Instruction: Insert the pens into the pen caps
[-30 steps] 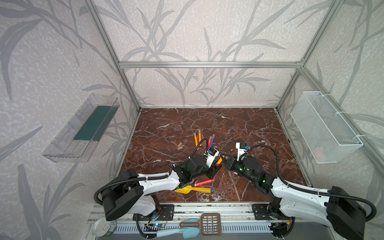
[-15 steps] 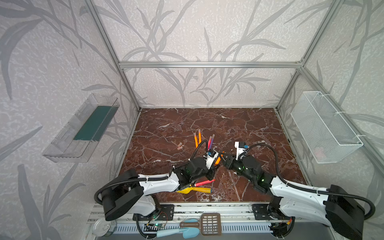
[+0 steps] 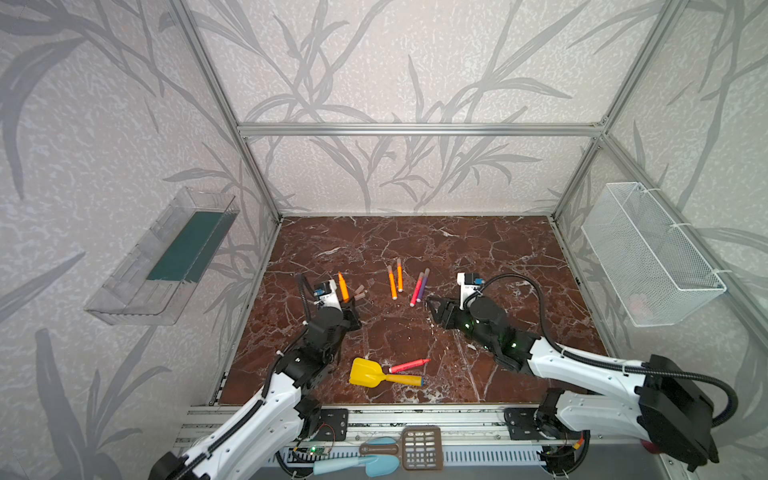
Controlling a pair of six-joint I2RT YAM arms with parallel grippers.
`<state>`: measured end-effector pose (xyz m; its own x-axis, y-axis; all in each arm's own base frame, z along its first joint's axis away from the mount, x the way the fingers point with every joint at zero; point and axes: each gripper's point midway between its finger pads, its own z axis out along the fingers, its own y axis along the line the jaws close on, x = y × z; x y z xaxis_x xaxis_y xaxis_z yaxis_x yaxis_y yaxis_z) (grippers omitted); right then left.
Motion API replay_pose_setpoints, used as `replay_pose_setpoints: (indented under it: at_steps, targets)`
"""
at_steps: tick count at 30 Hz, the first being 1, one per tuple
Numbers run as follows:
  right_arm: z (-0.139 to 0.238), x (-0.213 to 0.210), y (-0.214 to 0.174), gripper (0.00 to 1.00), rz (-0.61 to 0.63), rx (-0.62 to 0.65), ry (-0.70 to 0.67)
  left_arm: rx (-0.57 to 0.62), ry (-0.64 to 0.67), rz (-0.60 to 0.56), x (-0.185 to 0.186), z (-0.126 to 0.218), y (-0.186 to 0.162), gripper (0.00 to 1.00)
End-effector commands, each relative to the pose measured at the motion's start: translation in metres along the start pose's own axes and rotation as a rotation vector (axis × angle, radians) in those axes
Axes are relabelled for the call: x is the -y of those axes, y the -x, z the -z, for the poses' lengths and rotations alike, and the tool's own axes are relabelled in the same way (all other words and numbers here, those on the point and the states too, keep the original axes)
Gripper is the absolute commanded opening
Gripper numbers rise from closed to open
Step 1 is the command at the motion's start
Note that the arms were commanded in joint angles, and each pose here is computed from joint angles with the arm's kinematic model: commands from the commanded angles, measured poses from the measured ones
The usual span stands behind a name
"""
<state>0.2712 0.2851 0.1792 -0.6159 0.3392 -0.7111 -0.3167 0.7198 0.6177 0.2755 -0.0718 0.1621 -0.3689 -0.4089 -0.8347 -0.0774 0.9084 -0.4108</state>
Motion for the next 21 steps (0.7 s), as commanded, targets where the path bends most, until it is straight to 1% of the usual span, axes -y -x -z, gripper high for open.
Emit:
replay_pose_setpoints:
  at_steps: [1,3,5,7,9,10,12,13,17,21]
  targets:
    - [-0.015,-0.007,-0.005,0.64,0.072,-0.040,-0.043,-0.057,0.177,0.047,-0.049,0.006,-0.016,0.00]
    - [-0.029,-0.015,-0.011,0.65,0.111,-0.075,-0.061,-0.060,0.212,0.082,-0.064,0.007,-0.014,0.00]
    - [-0.049,-0.027,-0.019,0.65,0.152,-0.129,-0.082,-0.074,0.216,0.123,-0.071,0.005,-0.013,0.00]
    - [-0.070,-0.038,-0.030,0.65,0.191,-0.185,-0.101,-0.084,0.185,0.142,-0.068,0.003,-0.013,0.00]
    - [-0.091,-0.049,-0.039,0.65,0.235,-0.224,-0.129,-0.084,0.182,0.146,-0.068,0.002,-0.012,0.00]
    - [-0.107,-0.048,-0.051,0.65,0.261,-0.255,-0.167,-0.080,0.179,0.147,-0.067,0.003,-0.010,0.00]
    - [-0.131,-0.049,-0.060,0.65,0.285,-0.293,-0.219,-0.080,0.167,0.153,-0.064,0.003,-0.008,0.00]
    - [-0.140,-0.059,-0.077,0.65,0.343,-0.325,-0.221,-0.082,0.156,0.157,-0.062,0.003,-0.008,0.00]
    - [-0.179,-0.062,-0.101,0.65,0.388,-0.380,-0.290,-0.090,0.125,0.171,-0.057,0.002,-0.008,0.00]
    - [-0.205,-0.055,-0.116,0.65,0.404,-0.388,-0.348,-0.102,0.111,0.163,-0.055,0.002,-0.009,0.00]
